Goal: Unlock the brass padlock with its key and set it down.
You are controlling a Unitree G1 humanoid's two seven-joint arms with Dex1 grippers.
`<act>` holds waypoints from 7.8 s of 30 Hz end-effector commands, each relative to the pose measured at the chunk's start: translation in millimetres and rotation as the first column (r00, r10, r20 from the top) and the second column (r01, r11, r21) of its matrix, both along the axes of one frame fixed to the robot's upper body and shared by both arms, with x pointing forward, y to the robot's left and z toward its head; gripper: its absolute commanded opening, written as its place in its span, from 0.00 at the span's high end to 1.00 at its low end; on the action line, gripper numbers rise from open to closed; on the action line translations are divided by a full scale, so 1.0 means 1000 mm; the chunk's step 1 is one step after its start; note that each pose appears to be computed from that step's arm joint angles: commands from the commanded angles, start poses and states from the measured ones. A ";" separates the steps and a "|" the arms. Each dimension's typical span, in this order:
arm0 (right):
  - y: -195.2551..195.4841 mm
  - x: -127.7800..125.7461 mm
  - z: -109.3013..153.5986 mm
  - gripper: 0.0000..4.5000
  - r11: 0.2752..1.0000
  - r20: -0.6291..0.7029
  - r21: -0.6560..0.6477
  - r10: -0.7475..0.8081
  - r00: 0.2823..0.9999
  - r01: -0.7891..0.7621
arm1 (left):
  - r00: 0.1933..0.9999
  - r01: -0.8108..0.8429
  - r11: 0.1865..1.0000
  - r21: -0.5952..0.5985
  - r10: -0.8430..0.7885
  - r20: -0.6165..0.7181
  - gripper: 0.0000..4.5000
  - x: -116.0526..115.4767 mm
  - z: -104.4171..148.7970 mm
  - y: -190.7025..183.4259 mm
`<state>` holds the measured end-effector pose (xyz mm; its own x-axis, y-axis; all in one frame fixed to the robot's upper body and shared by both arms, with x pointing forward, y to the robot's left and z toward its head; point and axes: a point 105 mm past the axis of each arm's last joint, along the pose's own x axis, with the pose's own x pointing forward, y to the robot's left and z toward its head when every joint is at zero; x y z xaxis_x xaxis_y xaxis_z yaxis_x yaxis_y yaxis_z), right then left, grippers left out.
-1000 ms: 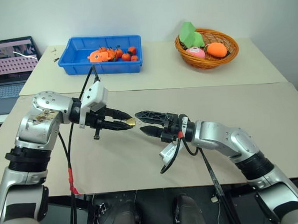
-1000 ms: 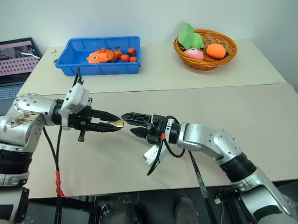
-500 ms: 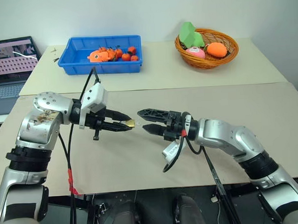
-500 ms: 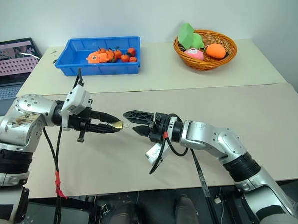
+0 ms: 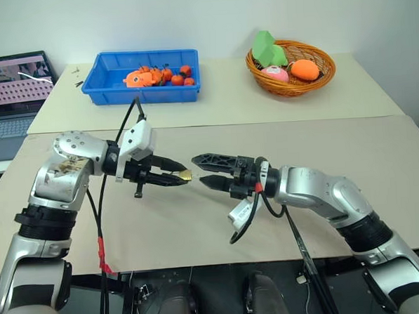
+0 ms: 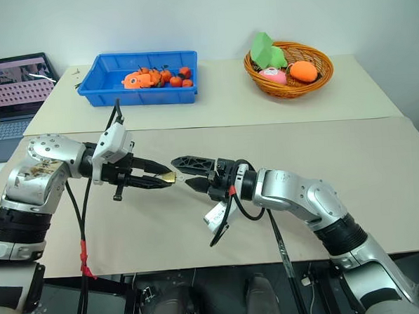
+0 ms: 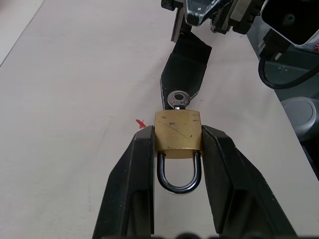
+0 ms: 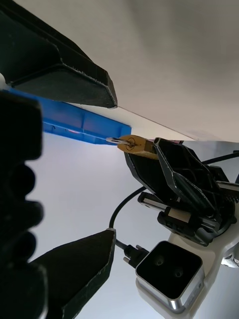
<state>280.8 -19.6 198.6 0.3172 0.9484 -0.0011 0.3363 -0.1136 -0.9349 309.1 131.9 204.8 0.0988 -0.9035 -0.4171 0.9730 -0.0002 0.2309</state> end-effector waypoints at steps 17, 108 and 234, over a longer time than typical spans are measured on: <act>0.002 -0.003 0.015 1.00 0.999 0.026 0.053 0.006 1.000 -0.008 | 0.998 0.022 1.000 -0.017 -0.021 0.060 0.81 0.001 0.015 -0.004; 0.007 0.006 -0.002 0.45 0.993 0.025 0.120 -0.008 1.000 0.005 | 0.997 -0.012 0.999 -0.035 0.015 0.082 0.81 0.004 0.020 -0.005; -0.001 0.005 0.005 0.98 0.987 -0.041 0.155 -0.029 0.999 0.035 | 0.652 -0.442 0.830 -0.341 0.036 -0.757 0.99 0.001 -0.016 0.004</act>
